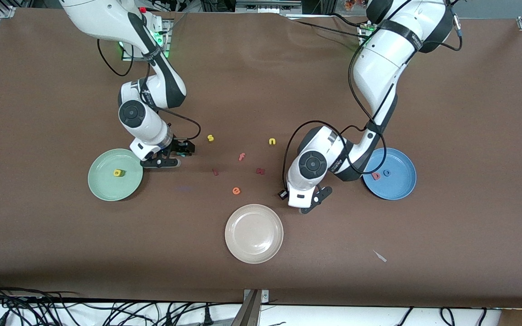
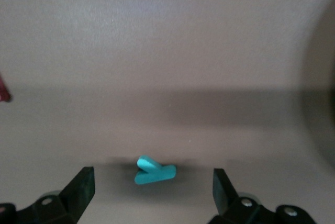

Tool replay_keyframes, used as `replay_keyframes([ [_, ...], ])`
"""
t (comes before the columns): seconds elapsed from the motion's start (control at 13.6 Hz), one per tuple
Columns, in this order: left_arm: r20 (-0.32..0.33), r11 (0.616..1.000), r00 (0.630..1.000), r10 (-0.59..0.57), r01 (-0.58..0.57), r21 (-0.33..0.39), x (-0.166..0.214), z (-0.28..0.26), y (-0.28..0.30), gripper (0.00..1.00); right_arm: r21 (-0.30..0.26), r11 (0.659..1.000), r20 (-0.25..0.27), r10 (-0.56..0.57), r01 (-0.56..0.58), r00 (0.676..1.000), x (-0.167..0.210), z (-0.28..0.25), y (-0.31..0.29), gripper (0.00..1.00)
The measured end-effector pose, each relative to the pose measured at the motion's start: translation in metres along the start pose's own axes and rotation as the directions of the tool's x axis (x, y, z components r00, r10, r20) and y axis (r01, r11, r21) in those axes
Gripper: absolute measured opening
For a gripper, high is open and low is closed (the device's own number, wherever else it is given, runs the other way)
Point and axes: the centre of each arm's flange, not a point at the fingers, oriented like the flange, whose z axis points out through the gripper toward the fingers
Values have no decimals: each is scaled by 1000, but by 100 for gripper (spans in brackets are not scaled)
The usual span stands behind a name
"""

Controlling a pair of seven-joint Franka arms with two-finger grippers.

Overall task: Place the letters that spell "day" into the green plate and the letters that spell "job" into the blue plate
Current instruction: 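Grasp the teal j and the teal y with the left and right grippers, then drop the j on the blue plate and the y on the green plate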

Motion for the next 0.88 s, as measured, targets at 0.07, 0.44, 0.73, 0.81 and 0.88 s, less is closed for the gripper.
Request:
replay_keyframes([
  [0.07,0,1000,1000,0,0,0,-1,0,0,15,-2,1000,4,2,-2,1000,-2,2,-1,100],
  [0.44,-3,1000,1000,-6,6,-5,5,-3,0,15,-8,1000,11,2,-2,1000,-6,13,-4,93],
  [0.73,-14,1000,1000,4,-4,-5,12,-30,1,15,-9,1000,8,5,-5,1000,-6,18,-3,78],
  [0.81,-12,1000,1000,28,-28,14,16,-42,-2,15,-9,1000,8,5,-5,1000,-6,18,-3,78],
  [0.88,-9,998,998,55,-55,29,23,-55,-6,15,-10,1000,7,8,-8,1000,-5,18,-2,69],
])
